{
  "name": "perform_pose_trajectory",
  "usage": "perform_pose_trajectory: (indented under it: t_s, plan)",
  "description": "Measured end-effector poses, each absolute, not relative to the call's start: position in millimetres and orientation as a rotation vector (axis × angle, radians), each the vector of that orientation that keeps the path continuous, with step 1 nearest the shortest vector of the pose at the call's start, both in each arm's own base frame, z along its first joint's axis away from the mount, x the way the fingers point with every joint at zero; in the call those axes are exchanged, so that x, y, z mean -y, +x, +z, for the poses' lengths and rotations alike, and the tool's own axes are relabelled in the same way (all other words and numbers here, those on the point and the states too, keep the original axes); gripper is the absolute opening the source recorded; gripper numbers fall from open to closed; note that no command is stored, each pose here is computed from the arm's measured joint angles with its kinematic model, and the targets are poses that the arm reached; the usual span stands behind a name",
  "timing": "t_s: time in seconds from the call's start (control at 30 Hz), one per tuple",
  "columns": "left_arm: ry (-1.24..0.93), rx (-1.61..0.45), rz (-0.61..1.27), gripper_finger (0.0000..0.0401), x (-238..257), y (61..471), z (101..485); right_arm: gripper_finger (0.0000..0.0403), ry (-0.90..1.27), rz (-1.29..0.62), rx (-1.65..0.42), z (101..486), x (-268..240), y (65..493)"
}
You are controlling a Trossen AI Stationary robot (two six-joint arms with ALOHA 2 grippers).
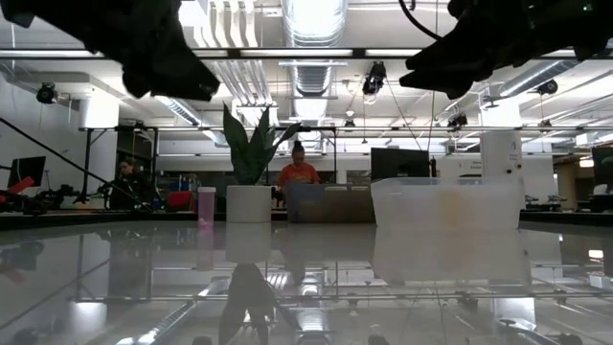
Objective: Pick and place medicine bottles into bin by pill shape (circle, oval)
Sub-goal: Put the small pink pill bottle into the white bin
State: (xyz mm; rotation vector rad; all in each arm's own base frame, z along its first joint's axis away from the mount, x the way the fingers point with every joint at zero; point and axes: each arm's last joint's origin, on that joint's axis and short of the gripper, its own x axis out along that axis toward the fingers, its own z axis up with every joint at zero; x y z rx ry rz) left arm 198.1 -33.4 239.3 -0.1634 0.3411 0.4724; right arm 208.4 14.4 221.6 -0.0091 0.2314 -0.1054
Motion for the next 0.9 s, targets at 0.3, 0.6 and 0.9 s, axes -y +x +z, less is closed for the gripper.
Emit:
perform_pose_trajectory:
  t_s: [0.3, 0.6, 0.9]
  plan:
    - [-0.258, -0.423, 0.651, 0.024, 29.0, 194.5, 207.3, 0.0254, -0.001, -0.106, -0.229, 220.2, -14.2, 206.4]
    - [-0.047, -0.635, 0.709, 0.024, 28.4, 205.4, 158.4, 0.0255, 0.003, -0.107, -0.235, 218.3, -14.3, 207.8]
    - [-0.036, -0.693, 0.81, 0.024, 18.7, 217.7, 130.4, 0.0255, 0.004, -0.109, -0.242, 216.9, -14.4, 208.7]
